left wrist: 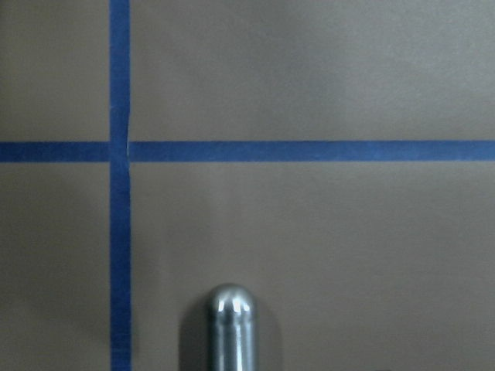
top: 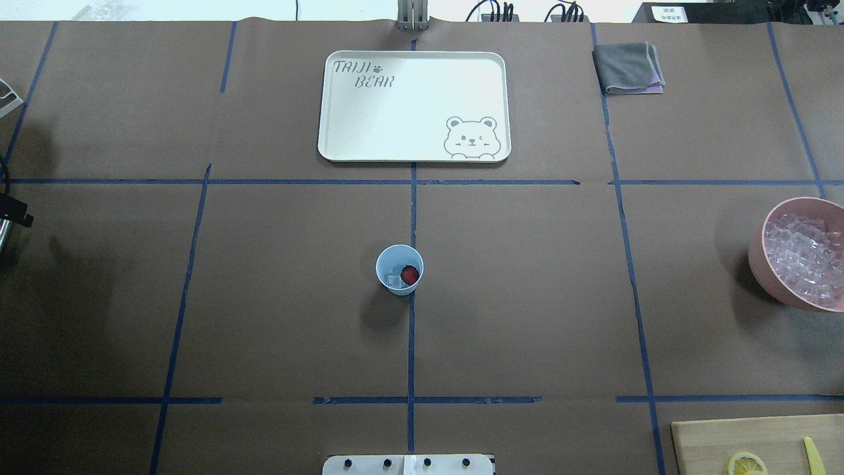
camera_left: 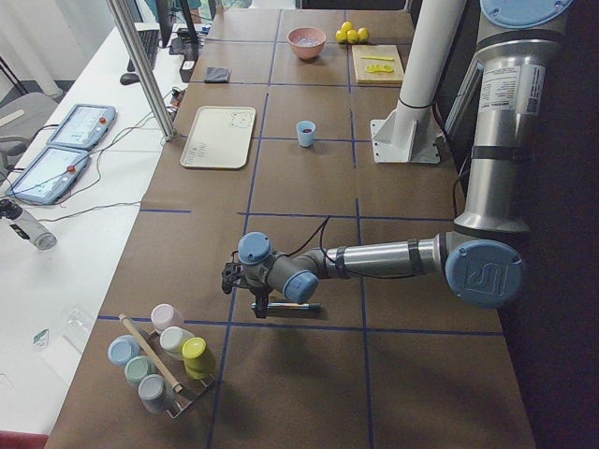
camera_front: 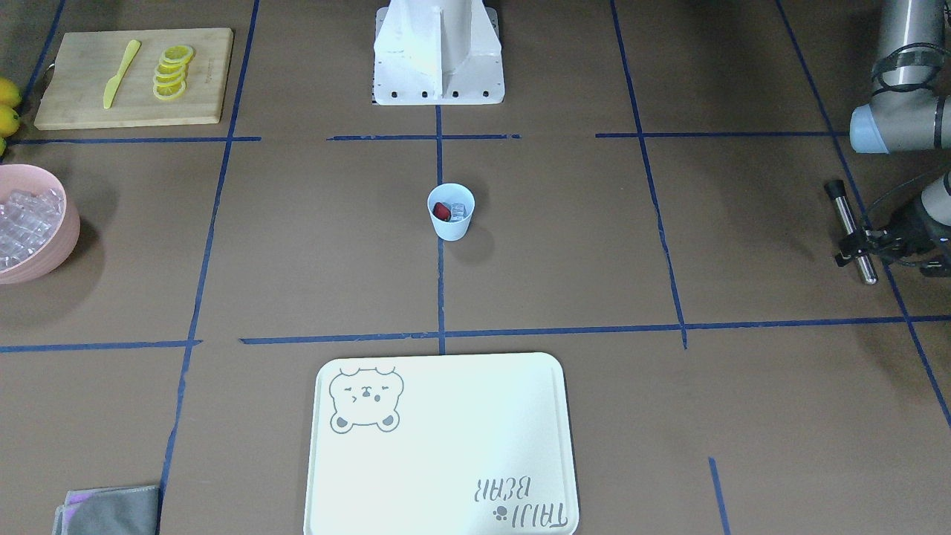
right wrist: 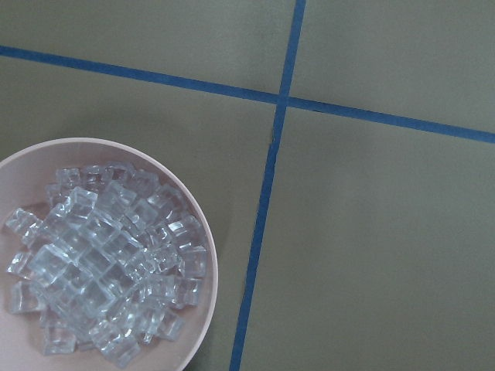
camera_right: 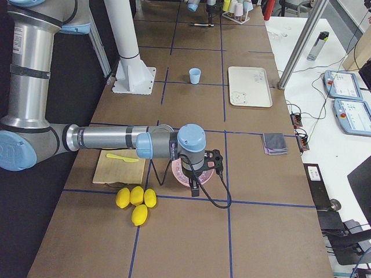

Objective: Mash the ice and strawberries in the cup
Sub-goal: 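Lower the left gripper to the metal pestle by the cup rack and grasp it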

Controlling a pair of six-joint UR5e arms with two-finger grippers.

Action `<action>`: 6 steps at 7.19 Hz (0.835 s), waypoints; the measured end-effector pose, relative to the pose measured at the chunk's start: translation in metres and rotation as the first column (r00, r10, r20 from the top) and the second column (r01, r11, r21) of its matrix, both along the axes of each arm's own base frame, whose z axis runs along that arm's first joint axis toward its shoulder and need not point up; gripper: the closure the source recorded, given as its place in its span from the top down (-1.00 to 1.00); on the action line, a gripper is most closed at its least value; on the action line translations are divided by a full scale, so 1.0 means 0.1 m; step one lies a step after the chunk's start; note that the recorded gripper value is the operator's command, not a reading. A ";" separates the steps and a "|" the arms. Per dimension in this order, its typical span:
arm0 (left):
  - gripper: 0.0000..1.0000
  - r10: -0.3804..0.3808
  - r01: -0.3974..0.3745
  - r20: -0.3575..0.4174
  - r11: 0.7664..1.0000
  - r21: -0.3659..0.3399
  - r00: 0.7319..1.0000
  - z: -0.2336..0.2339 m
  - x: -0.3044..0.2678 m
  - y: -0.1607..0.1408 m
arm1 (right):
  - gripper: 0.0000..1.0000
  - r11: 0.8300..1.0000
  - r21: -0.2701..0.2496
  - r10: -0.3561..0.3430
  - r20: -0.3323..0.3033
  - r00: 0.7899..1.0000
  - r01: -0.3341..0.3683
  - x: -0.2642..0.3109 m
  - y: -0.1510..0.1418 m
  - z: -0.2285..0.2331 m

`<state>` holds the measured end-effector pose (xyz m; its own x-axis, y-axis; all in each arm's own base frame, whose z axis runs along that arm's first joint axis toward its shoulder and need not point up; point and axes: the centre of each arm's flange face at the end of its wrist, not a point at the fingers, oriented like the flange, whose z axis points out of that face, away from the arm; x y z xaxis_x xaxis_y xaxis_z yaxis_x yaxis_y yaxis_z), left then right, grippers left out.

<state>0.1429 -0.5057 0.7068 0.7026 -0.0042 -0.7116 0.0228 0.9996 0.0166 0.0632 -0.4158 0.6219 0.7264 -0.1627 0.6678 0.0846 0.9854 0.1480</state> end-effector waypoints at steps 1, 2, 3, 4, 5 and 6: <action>0.49 0.001 -0.001 0.003 1.000 -0.007 1.000 0.05 0.00 0.01 | 1.00 1.000 0.000 0.000 0.000 1.000 0.000 0.00 0.00 0.00; 0.30 0.001 -0.001 0.005 1.000 -0.010 1.000 0.06 -0.01 0.01 | 1.00 1.000 0.001 0.000 0.000 1.000 0.000 0.00 0.00 0.00; 0.24 0.001 -0.001 0.006 1.000 -0.011 1.000 0.07 -0.01 0.01 | 1.00 1.000 0.001 0.000 0.000 1.000 0.000 0.00 0.00 0.00; 0.21 0.001 -0.001 0.007 1.000 -0.013 1.000 0.08 -0.01 0.01 | 1.00 1.000 0.001 0.000 0.000 1.000 0.000 0.00 -0.01 -0.01; -0.29 0.001 -0.001 0.007 1.000 -0.013 1.000 0.08 -0.01 0.01 | 1.00 1.000 0.001 0.000 0.000 1.000 0.000 0.00 -0.01 -0.01; -0.92 0.002 -0.002 0.008 1.000 -0.013 1.000 0.08 -0.01 0.01 | 1.00 1.000 0.001 0.000 0.000 1.000 0.000 0.00 -0.01 -0.01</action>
